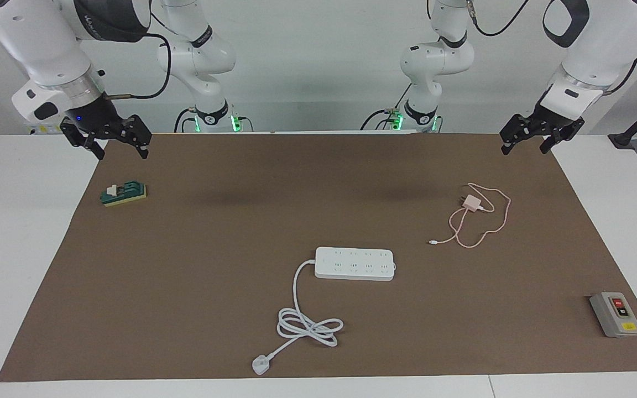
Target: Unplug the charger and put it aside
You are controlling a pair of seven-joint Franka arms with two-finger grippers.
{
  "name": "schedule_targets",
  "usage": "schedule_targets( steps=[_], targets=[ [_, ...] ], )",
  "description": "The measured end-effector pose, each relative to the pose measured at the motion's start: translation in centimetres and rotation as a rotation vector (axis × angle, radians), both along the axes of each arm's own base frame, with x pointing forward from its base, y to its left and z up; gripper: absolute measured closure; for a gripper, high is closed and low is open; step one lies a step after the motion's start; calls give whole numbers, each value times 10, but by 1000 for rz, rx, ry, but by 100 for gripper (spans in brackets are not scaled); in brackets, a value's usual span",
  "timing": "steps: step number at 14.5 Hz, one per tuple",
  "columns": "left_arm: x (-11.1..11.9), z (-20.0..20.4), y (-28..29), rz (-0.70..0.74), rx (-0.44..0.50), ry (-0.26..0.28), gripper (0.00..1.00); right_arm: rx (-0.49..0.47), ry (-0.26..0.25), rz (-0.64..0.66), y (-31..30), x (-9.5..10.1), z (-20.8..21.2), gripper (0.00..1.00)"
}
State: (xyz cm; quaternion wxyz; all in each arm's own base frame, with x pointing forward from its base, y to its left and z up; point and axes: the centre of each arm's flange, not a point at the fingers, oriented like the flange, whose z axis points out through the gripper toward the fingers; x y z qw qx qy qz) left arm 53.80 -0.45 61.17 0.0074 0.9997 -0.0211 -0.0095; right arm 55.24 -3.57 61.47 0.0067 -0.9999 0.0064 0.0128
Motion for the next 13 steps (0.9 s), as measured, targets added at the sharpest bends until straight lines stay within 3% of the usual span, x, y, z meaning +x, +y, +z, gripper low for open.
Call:
schedule_targets(
  steps=[13],
  targets=[
    [0,0,0,-19,-11,-1,0,0,0,0,0,0,0,0]
  ],
)
